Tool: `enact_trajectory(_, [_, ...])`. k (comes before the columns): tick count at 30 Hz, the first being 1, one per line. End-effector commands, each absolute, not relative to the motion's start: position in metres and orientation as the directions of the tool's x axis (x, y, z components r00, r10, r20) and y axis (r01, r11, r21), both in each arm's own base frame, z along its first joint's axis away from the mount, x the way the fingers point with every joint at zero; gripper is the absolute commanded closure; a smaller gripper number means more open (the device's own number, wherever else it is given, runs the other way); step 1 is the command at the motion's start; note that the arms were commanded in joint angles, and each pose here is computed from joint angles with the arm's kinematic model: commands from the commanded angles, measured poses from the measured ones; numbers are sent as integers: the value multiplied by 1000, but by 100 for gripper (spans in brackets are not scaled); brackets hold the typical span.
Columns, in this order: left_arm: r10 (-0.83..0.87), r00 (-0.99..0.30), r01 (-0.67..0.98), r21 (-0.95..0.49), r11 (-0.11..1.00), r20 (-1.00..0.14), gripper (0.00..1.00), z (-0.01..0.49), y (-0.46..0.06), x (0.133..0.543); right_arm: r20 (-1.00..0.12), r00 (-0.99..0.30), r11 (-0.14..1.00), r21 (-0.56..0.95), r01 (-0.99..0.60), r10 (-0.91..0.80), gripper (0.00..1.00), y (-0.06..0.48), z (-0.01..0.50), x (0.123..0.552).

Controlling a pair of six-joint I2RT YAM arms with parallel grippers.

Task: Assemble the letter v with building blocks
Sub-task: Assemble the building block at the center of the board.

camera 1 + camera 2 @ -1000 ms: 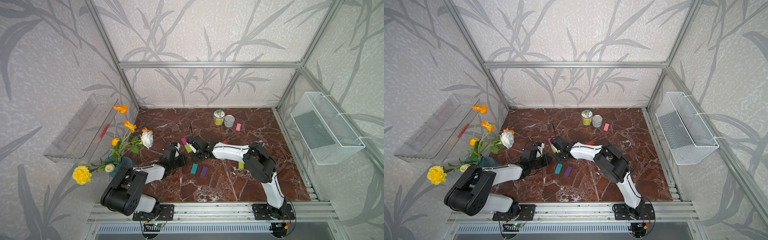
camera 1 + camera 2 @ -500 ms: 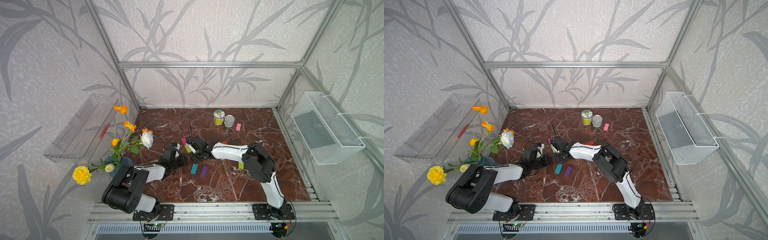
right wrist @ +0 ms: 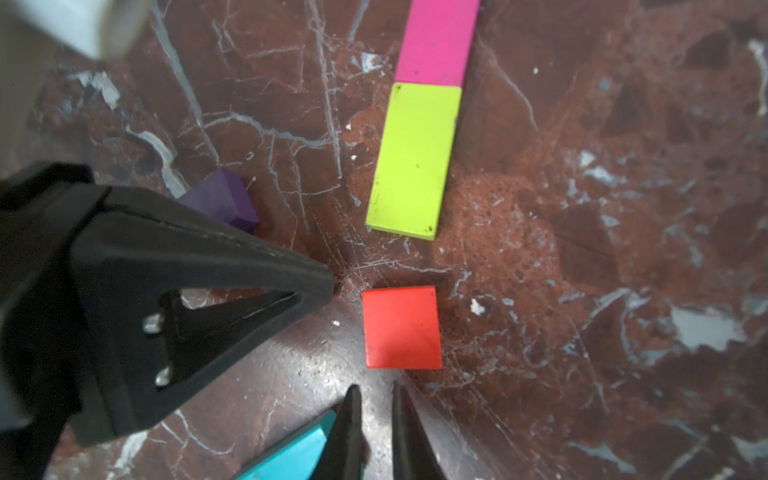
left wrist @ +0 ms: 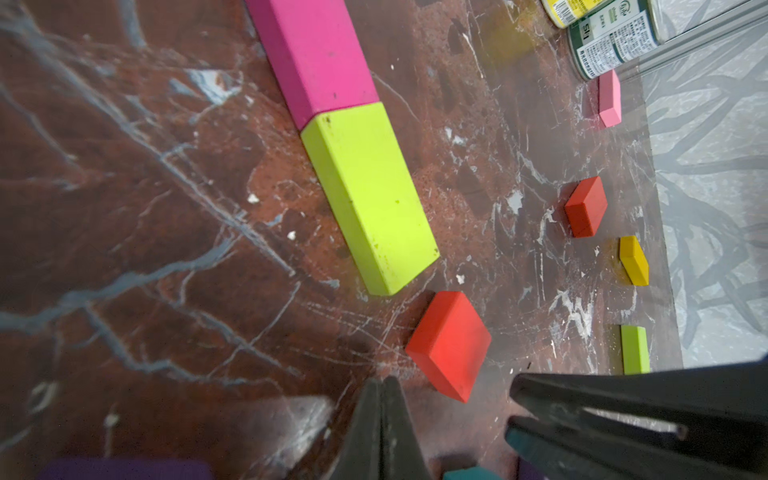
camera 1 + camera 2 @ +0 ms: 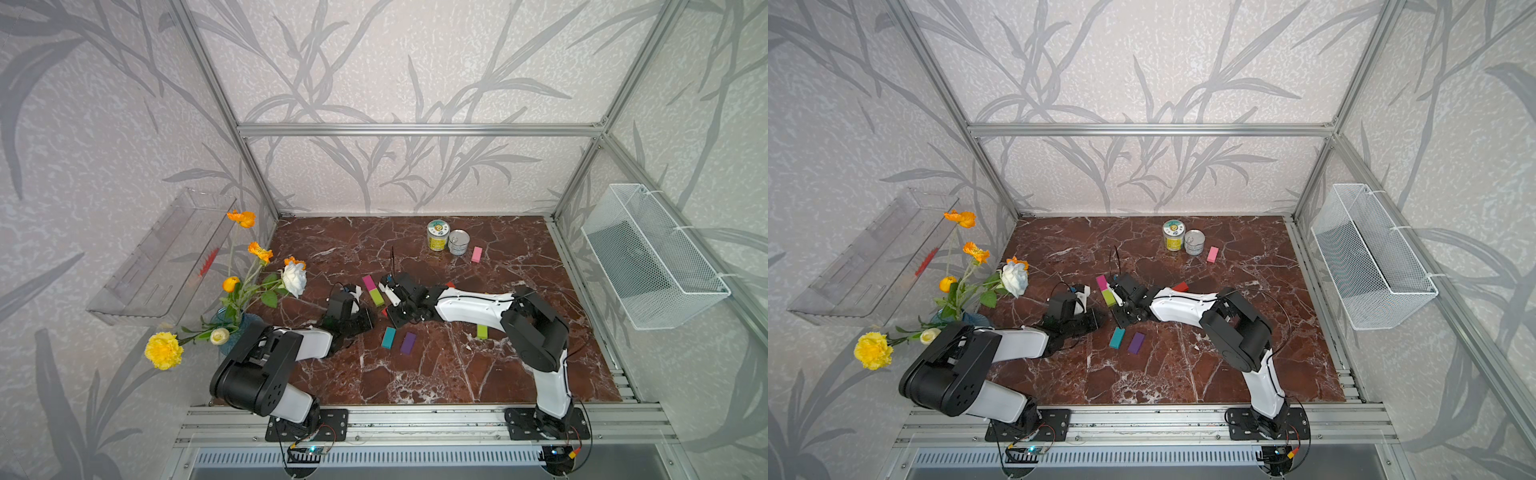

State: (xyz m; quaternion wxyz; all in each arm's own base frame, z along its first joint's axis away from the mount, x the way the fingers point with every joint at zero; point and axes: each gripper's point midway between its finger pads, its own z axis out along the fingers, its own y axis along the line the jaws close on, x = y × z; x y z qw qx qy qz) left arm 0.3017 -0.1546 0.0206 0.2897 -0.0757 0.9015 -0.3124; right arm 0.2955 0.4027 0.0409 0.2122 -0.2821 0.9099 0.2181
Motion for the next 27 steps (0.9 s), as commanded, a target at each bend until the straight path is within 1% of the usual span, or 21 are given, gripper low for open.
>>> enact_trajectory(1, [-314, -813, 77, -626, 776, -490, 100, 28, -162, 308, -506, -787, 743, 359, -565, -354, 100, 398, 46, 301])
enact_trajectory(7, [-304, -817, 74, -612, 788, -490, 100, 27, -160, 308, -481, -810, 740, 396, -543, -337, 100, 395, 36, 304])
enact_trajectory(19, [-285, -817, 55, -559, 827, -502, 100, 27, -149, 302, -453, -829, 718, 450, -531, -328, 100, 409, 23, 305])
enact_trajectory(27, [-271, -823, 76, -571, 817, -498, 100, 26, -153, 299, -447, -834, 714, 463, -524, -322, 100, 410, 23, 303])
